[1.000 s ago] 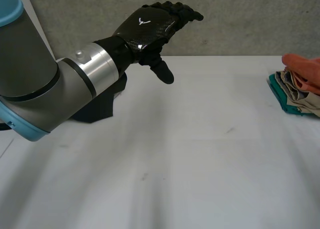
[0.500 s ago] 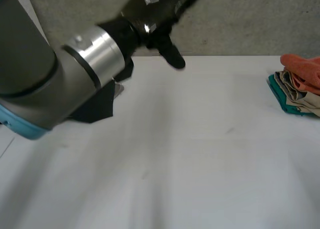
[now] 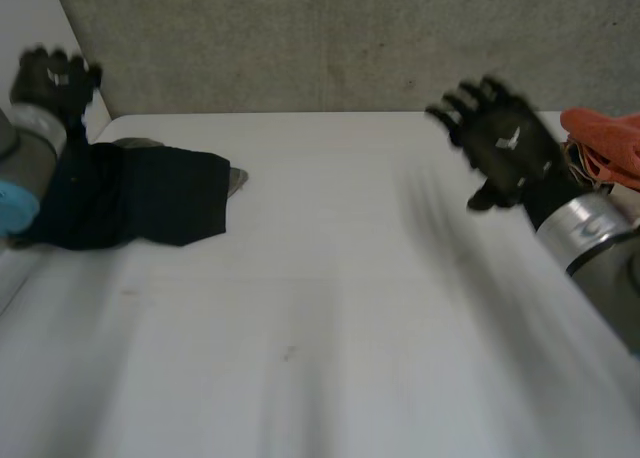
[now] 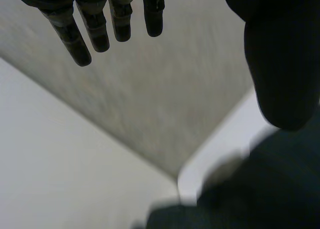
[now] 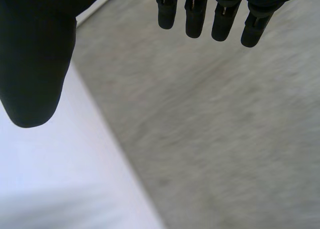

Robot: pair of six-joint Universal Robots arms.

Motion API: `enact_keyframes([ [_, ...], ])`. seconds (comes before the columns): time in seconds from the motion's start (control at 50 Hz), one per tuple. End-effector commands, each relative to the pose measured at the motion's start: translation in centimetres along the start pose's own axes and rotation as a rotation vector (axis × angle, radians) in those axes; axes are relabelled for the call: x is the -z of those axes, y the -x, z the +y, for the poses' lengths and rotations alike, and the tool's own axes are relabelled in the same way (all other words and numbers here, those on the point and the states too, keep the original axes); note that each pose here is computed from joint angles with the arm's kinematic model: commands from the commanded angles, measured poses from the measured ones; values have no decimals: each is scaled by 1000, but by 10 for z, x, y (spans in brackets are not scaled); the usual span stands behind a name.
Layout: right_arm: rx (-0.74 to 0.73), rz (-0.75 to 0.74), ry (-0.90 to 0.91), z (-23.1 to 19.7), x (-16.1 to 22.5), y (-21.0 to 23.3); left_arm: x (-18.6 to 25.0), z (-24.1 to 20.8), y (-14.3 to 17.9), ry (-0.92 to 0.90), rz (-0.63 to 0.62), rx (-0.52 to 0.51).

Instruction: Fold the laundry.

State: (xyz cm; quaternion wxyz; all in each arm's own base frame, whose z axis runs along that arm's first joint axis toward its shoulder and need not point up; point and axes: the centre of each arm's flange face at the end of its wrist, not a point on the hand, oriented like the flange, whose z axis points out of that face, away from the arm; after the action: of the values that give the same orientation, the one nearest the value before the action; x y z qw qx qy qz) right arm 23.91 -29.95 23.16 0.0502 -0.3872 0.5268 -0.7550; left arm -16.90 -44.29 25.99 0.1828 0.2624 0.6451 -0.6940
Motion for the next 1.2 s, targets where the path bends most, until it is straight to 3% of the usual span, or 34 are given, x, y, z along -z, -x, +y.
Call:
enact_keyframes([
  [0.02, 2, -54, 160, 31, 19, 30, -47, 112, -26, 71, -16, -222],
  [0.06, 17, -52, 185, 36, 23, 32, -54, 133, -34, 86, -11, -280],
  [0.18, 12, -57, 213, 41, 30, 36, -59, 153, -47, 108, 10, -309],
  [0.28, 16, -39, 221, 43, 32, 30, -55, 98, -42, 12, -23, -286],
  [0.3, 15, -37, 221, 42, 32, 29, -49, 65, -38, -49, -31, -257],
  [0.36, 20, -26, 218, 41, 32, 26, -37, 23, -28, -130, -51, -191],
  [0.44, 17, -22, 209, 37, 32, 24, -9, -48, -7, -284, -88, -25],
  [0.52, 20, -14, 208, 35, 34, 22, 34, -107, -11, -405, -16, 184],
  [0.56, 22, -4, 206, 35, 34, 19, 60, -132, -28, -461, 87, 291],
  [0.66, 29, 24, 197, 31, 34, 10, 114, -161, -78, -533, 368, 407],
  [0.7, 32, 36, 192, 29, 34, 6, 135, -159, -109, -508, 492, 418],
  [0.82, 12, 97, 207, 30, 35, -8, 166, -126, -179, -350, 692, 409],
  [0.84, -3, 116, 214, 31, 35, -11, 177, -114, -205, -299, 762, 397],
  [0.92, -46, 142, 223, 32, 35, -15, 208, -92, -246, -184, 902, 347],
  [0.98, -75, 138, 231, 31, 35, -15, 213, -92, -244, -172, 910, 317],
  [1.06, -102, 123, 256, 29, 35, -14, 211, -114, -217, -228, 851, 313],
  [1.2, -171, 73, 348, 18, 35, -13, 184, -128, -139, -265, 580, 338],
])
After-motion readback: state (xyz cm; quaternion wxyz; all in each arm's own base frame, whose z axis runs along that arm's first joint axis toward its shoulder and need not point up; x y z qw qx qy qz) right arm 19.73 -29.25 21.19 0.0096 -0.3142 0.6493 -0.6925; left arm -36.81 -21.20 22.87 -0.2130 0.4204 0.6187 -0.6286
